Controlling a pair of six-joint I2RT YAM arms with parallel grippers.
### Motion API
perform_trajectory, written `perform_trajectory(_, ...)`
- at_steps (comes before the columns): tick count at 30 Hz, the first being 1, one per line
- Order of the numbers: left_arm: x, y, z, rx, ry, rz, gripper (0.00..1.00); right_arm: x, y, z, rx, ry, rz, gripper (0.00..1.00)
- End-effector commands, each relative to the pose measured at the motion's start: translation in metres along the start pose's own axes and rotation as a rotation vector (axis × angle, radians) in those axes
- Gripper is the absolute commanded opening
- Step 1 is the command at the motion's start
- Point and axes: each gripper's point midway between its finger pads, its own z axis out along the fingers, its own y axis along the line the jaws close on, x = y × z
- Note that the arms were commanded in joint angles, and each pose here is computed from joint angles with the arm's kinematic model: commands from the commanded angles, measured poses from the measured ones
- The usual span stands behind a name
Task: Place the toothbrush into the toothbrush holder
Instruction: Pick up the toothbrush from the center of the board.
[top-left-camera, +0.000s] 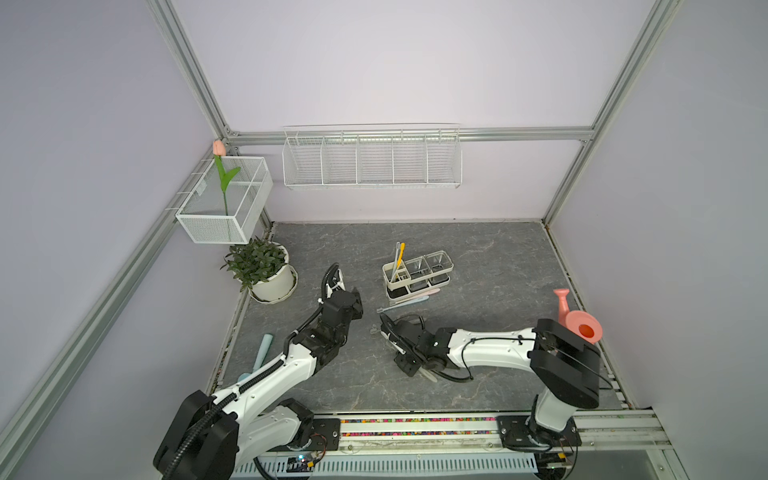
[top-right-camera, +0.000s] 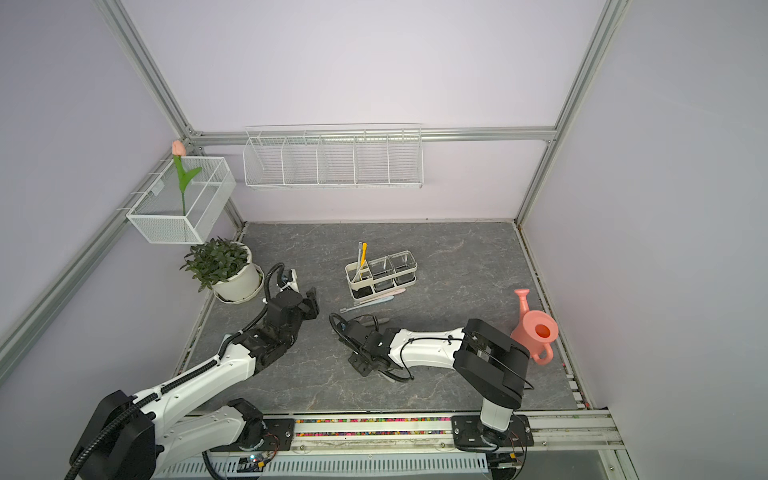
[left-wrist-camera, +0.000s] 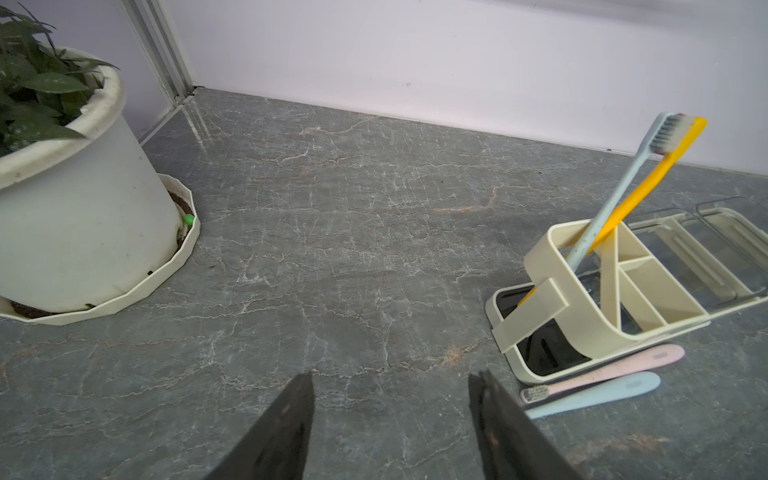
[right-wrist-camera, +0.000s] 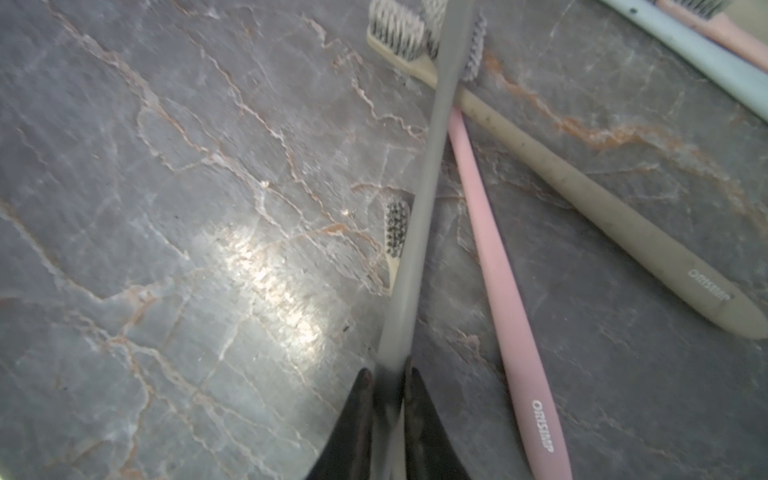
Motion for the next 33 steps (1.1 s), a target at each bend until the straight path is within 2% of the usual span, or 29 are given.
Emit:
perform_trajectory(1, -0.006, 0.001, 0.001, -0.011, -0.009, -0.031, 0.63, 0.005, 0.003, 0.005, 0.0, 0.031, 0.003, 0.19)
perform_trajectory(10, -0.005, 0.0, 0.001, -0.006, -0.006, -0.03, 0.63, 0.008, 0.004, 0.009, -0.005, 0.044, -0.002, 0.18)
perform_trajectory(23, -0.007, 0.0, 0.0, -0.003, -0.009, -0.033, 0.63, 0.018, -0.005, 0.02, 0.06, 0.125, -0.005, 0.2)
perform_trajectory(28, -0.007, -0.001, 0.0, -0.002, -0.009, -0.032, 0.64, 0.017, -0.005, 0.018, 0.062, 0.111, 0.0, 0.1)
perform_trajectory(33, -0.006, -0.001, 0.001, -0.002, -0.006, -0.032, 0.64, 0.008, -0.009, 0.006, 0.073, 0.053, 0.017, 0.1)
